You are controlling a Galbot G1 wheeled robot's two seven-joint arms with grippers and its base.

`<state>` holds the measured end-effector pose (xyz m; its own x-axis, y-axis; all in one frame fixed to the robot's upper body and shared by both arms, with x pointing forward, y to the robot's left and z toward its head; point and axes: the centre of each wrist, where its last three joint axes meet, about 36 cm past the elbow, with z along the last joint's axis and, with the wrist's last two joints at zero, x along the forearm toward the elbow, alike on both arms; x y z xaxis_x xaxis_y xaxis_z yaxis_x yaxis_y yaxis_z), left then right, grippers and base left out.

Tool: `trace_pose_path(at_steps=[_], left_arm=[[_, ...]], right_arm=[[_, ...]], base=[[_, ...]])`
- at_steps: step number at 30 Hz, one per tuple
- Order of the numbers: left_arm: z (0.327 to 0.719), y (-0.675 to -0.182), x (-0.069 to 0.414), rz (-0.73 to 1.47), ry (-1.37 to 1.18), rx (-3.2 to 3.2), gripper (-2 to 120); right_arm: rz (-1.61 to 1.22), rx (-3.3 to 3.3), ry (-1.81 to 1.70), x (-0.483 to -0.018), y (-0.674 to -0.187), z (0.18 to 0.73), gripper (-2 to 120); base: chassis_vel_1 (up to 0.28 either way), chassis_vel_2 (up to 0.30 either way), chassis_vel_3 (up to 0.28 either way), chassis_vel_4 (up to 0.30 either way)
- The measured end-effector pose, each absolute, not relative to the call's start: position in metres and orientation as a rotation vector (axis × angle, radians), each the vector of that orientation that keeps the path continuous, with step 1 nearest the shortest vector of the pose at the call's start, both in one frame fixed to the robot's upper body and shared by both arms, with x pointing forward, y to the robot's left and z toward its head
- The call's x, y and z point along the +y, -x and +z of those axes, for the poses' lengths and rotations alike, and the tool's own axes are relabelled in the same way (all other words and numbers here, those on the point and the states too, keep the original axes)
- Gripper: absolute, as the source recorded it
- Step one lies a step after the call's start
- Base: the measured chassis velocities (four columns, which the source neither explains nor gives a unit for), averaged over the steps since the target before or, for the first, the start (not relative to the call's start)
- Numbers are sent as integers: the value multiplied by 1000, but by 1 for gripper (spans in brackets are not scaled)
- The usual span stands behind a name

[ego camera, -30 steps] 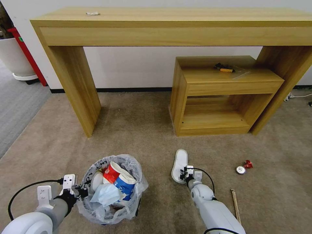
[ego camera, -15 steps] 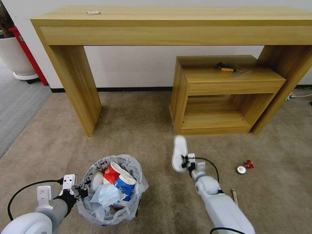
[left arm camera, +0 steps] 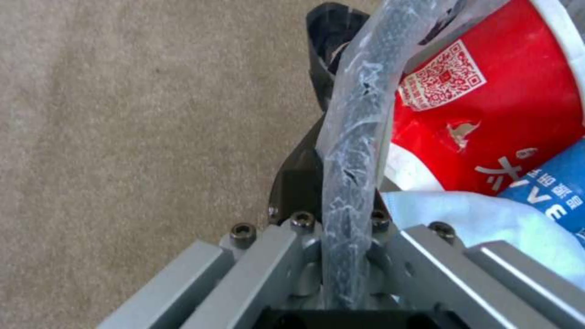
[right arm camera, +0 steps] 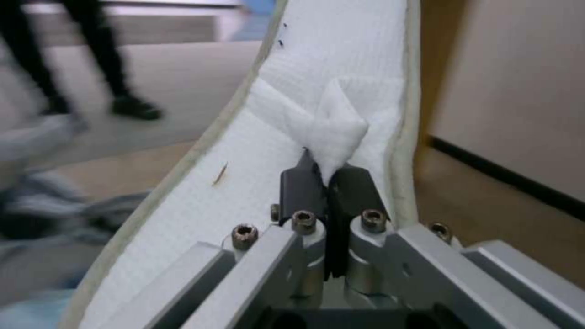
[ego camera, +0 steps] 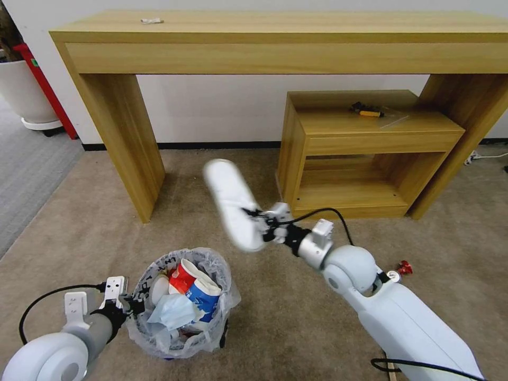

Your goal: Pick up the trash bin and place the garbage on the floor into it.

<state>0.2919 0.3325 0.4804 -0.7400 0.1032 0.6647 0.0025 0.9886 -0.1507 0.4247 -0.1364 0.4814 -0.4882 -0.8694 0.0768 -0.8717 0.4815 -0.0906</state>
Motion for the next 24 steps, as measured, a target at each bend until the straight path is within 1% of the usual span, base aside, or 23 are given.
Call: trace_pose_path(at_steps=[2,6,7,10,17,24], left_arm=[[481,-294,332,195,76,-2392,0],[482,-301,331,219,94,-2376,0],[482,-301,331,219,94,-2376,0],[483,-302,330,204,105,-2364,0],[490,-300,330,193,114,-2370,0],[494,-298,328,194,125,-2377,0]], right_arm=[[208,-2649,-1624,-128,-420,477,0],[335,-2559,-1759,-87,-412,457,0],[335,-2559,-1759,-87,-412,457,0],[406,-2542,-1830,-60,-412,446,0],[506,-2521,-1850,-47,-415,428,0],[538,-2505,-1840,-31,-421,405,0]], base=[[0,0,0,0],[0,0,0,0],[0,0,0,0],[0,0,0,0],[0,0,0,0],[0,0,0,0]])
